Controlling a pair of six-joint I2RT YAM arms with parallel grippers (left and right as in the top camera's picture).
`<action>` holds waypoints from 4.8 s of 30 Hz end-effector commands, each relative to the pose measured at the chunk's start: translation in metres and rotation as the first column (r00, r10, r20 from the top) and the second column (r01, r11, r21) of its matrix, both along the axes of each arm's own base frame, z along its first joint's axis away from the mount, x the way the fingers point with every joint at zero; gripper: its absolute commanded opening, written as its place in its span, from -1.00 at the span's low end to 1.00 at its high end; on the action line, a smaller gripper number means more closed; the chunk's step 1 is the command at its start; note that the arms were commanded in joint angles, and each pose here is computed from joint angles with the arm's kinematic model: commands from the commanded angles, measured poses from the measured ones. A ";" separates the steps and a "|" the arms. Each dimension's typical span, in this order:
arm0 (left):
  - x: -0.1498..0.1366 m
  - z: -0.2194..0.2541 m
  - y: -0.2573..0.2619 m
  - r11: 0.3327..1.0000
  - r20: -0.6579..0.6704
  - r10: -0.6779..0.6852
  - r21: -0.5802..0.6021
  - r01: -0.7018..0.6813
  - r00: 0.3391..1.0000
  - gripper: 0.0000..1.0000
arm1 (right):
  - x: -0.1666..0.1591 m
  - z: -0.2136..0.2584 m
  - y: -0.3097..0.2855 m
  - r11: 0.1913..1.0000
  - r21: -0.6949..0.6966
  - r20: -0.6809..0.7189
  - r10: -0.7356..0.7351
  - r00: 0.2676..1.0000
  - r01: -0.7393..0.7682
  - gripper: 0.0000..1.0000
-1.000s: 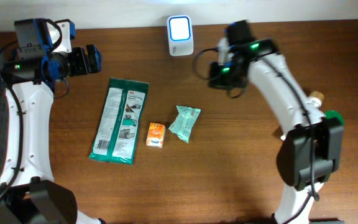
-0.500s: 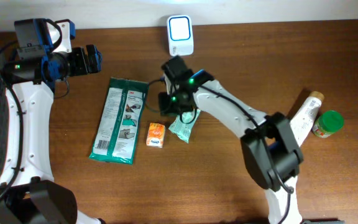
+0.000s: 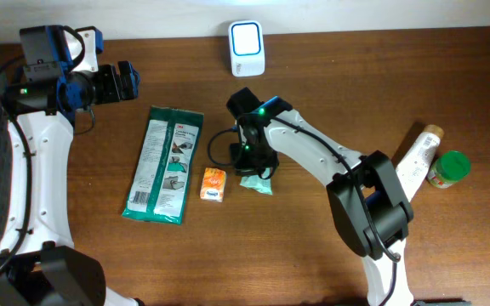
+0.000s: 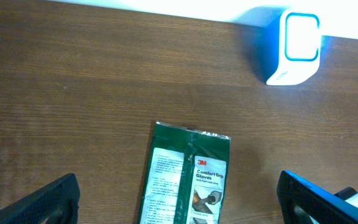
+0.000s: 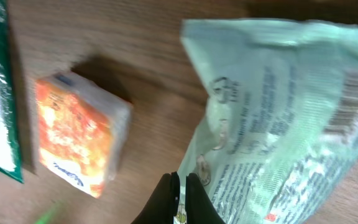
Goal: Scan the item barcode
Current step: 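Move right gripper left over the mint-green packet, then grasp the mint-green packet with the right gripper, then lift the packet and hold it in front of the scanner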
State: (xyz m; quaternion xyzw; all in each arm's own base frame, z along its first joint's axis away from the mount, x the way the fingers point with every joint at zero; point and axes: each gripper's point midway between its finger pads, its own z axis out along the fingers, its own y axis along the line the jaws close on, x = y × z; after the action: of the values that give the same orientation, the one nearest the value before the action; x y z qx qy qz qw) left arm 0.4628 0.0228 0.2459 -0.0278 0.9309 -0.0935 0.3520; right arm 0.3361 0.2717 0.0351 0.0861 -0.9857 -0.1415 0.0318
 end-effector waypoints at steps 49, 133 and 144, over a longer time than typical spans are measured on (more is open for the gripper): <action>0.001 0.012 -0.002 1.000 0.031 -0.010 0.000 0.010 0.999 0.98 | 0.040 -0.023 -0.123 0.933 0.290 -0.233 -0.148 0.961 0.214 -0.13; 0.001 0.012 -0.002 1.000 0.031 -0.010 0.000 0.010 0.999 0.98 | 0.319 0.177 -0.045 0.644 -0.749 0.662 0.736 0.142 0.154 -0.92; 0.001 0.012 -0.002 1.000 0.031 -0.010 0.000 0.010 0.999 0.98 | 0.329 0.171 -0.035 0.565 -0.803 0.585 0.808 0.069 0.189 -0.92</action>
State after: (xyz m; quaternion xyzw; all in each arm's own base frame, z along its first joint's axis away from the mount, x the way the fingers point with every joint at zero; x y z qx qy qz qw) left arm 0.4628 0.0229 0.2461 -0.0278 0.9308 -0.0933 0.3522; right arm 0.6655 0.2347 0.1874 0.3814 -0.6735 0.3485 -0.5286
